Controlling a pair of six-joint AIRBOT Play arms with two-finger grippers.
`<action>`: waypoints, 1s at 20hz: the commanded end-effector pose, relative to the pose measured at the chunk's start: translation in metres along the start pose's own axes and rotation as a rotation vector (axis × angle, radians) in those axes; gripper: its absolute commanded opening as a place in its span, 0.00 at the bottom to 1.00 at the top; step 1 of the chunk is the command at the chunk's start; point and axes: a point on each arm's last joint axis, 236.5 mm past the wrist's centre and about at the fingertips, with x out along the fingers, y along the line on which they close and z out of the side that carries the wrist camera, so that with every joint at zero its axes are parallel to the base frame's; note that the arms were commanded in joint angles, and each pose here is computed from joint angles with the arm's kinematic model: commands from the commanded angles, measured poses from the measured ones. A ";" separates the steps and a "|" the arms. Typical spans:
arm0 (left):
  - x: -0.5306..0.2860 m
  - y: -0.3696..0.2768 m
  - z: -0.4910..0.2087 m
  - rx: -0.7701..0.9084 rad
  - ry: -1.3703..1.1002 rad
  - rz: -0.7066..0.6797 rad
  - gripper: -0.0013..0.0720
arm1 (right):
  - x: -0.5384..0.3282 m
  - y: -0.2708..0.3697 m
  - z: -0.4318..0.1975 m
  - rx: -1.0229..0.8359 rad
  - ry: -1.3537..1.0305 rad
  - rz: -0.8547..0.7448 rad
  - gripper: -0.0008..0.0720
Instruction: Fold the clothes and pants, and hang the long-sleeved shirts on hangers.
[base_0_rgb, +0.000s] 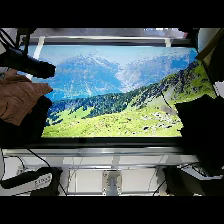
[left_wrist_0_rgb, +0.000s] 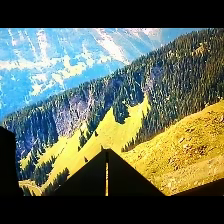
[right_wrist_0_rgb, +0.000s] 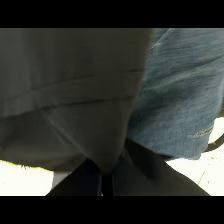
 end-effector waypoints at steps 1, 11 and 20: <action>0.000 0.000 0.000 -0.019 0.000 -0.001 0.04 | 0.006 -0.019 0.009 0.052 -0.008 -0.025 0.24; 0.000 -0.013 0.003 -0.028 -0.009 -0.051 0.03 | -0.118 0.259 -0.056 -0.583 -0.132 0.967 0.02; 0.000 -0.014 -0.004 -0.027 0.017 -0.055 0.04 | -0.076 0.299 -0.241 -1.361 0.134 0.768 0.02</action>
